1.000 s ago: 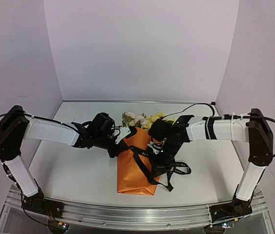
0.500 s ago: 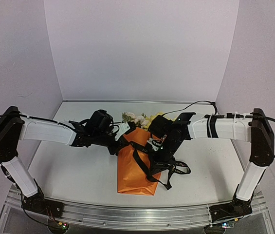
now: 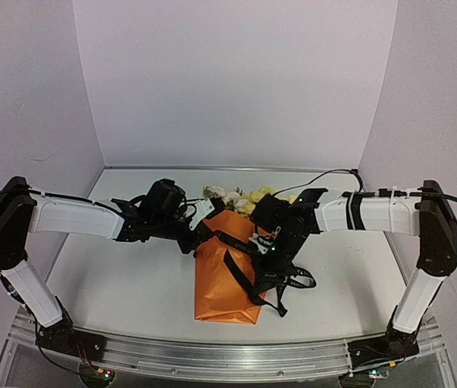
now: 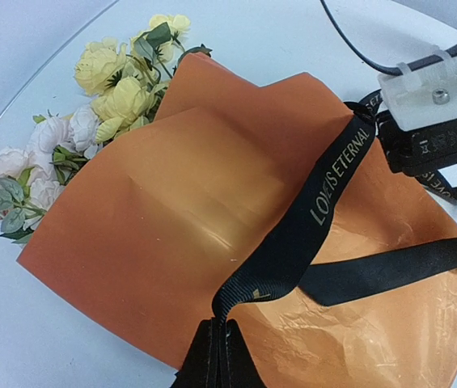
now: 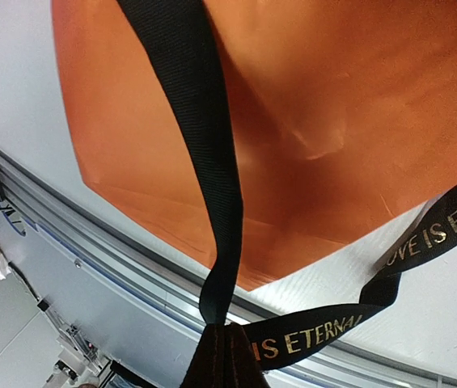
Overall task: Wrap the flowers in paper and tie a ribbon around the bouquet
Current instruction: Cross the ribbon over the folded bouquet.
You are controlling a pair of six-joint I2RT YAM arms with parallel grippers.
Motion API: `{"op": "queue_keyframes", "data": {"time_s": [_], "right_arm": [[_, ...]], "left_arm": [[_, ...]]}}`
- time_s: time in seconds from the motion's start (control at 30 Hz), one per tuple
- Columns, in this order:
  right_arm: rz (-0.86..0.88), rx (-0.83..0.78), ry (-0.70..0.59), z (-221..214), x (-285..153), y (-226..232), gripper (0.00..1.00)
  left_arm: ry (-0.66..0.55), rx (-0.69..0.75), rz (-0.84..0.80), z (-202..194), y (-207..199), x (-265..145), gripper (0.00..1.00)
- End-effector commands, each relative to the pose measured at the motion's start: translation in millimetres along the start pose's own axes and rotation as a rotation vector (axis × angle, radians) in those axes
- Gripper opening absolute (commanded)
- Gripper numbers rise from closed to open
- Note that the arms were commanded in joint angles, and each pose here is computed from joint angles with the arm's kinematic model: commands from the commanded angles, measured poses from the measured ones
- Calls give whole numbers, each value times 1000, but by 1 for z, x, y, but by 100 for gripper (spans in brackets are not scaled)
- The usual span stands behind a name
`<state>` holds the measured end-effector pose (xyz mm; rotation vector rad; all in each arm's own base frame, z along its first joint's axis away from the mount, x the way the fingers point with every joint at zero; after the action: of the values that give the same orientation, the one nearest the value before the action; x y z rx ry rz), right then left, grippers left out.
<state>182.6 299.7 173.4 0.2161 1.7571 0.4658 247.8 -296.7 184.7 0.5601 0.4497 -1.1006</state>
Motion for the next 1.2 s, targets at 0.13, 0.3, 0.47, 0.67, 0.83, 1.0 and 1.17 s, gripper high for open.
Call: {"op": "queue_keyframes", "data": {"time_s": [0.13, 0.3, 0.47, 0.67, 0.83, 1.0, 1.17], "right_arm": [[10, -52, -76, 8, -22, 11, 0], [3, -23, -122, 44, -36, 21, 0], [-46, -39, -120, 72, -37, 32, 0], [-107, -33, -145, 96, -21, 37, 0], [-140, -66, -188, 94, -25, 40, 0], [-149, -95, -205, 86, -31, 40, 0], [-145, -93, -204, 88, -29, 41, 0]], "left_arm": [[-78, 16, 11, 22, 8, -10, 0], [-83, 10, -55, 20, 2, -12, 0], [-61, -6, -99, 17, -2, -11, 0], [-30, -65, -148, 10, -6, -5, 3], [-5, -171, -115, 3, -5, -2, 10], [-17, -247, -99, 4, -5, -3, 22], [-8, -328, -78, 6, -2, -5, 40]]}}
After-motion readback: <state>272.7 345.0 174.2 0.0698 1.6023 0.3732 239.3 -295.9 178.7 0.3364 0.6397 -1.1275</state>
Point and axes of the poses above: each gripper's point midway between its finger pads, its own x axis out along the fingers, its own y axis along the line the jaws close on, z = x × y, the point moved 10 cm from there along -x, back along the fingers, and after that the axes turned 7 degrees about x, right-handed, at the moved point
